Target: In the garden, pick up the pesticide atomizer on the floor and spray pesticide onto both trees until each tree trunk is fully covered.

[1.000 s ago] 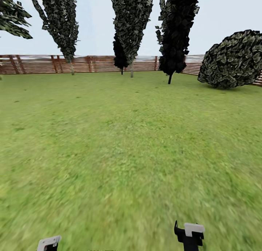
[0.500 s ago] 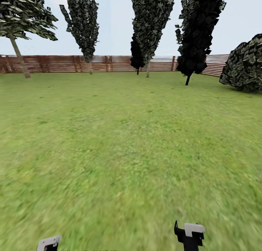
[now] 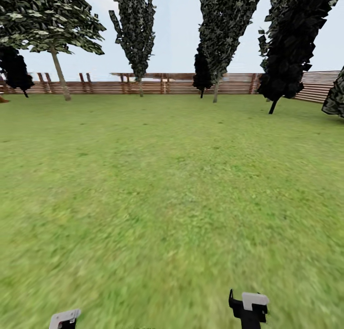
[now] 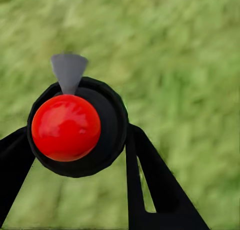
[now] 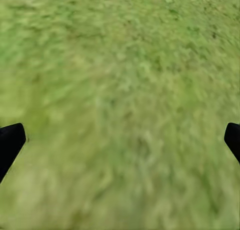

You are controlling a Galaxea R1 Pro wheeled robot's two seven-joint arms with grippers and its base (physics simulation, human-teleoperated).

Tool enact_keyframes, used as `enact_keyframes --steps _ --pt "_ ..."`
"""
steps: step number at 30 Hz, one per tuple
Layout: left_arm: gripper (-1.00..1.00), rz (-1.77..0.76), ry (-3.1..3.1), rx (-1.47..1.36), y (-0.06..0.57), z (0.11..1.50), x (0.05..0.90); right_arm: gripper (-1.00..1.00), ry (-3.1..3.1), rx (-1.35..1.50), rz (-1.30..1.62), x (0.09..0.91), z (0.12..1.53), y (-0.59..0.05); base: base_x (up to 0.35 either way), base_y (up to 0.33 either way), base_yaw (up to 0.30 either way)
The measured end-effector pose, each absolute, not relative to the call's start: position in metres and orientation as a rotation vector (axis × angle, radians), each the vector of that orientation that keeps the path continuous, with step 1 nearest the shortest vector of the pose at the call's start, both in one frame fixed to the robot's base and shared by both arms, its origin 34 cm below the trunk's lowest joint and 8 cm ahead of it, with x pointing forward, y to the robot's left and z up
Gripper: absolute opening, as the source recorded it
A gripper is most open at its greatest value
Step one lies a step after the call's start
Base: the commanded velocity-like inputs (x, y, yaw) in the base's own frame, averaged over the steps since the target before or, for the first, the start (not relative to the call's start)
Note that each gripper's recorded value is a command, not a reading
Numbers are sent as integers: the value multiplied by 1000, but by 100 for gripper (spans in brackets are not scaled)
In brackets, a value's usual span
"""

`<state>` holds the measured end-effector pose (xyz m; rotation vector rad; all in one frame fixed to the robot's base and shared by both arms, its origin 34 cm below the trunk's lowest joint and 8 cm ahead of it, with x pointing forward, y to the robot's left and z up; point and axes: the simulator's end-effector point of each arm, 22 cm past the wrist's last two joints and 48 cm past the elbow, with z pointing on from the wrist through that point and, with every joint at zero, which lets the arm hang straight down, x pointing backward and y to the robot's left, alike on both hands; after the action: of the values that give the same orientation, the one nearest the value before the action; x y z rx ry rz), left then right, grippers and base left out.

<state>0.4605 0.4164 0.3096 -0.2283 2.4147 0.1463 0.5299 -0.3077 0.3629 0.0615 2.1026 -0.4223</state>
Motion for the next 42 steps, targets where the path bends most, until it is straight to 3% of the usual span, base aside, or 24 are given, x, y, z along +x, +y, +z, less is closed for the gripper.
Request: enact_keyframes --steps 42 --pt "-100 146 2415 -228 416 310 460 100 2103 62 -422 530 363 -308 0 0 282"
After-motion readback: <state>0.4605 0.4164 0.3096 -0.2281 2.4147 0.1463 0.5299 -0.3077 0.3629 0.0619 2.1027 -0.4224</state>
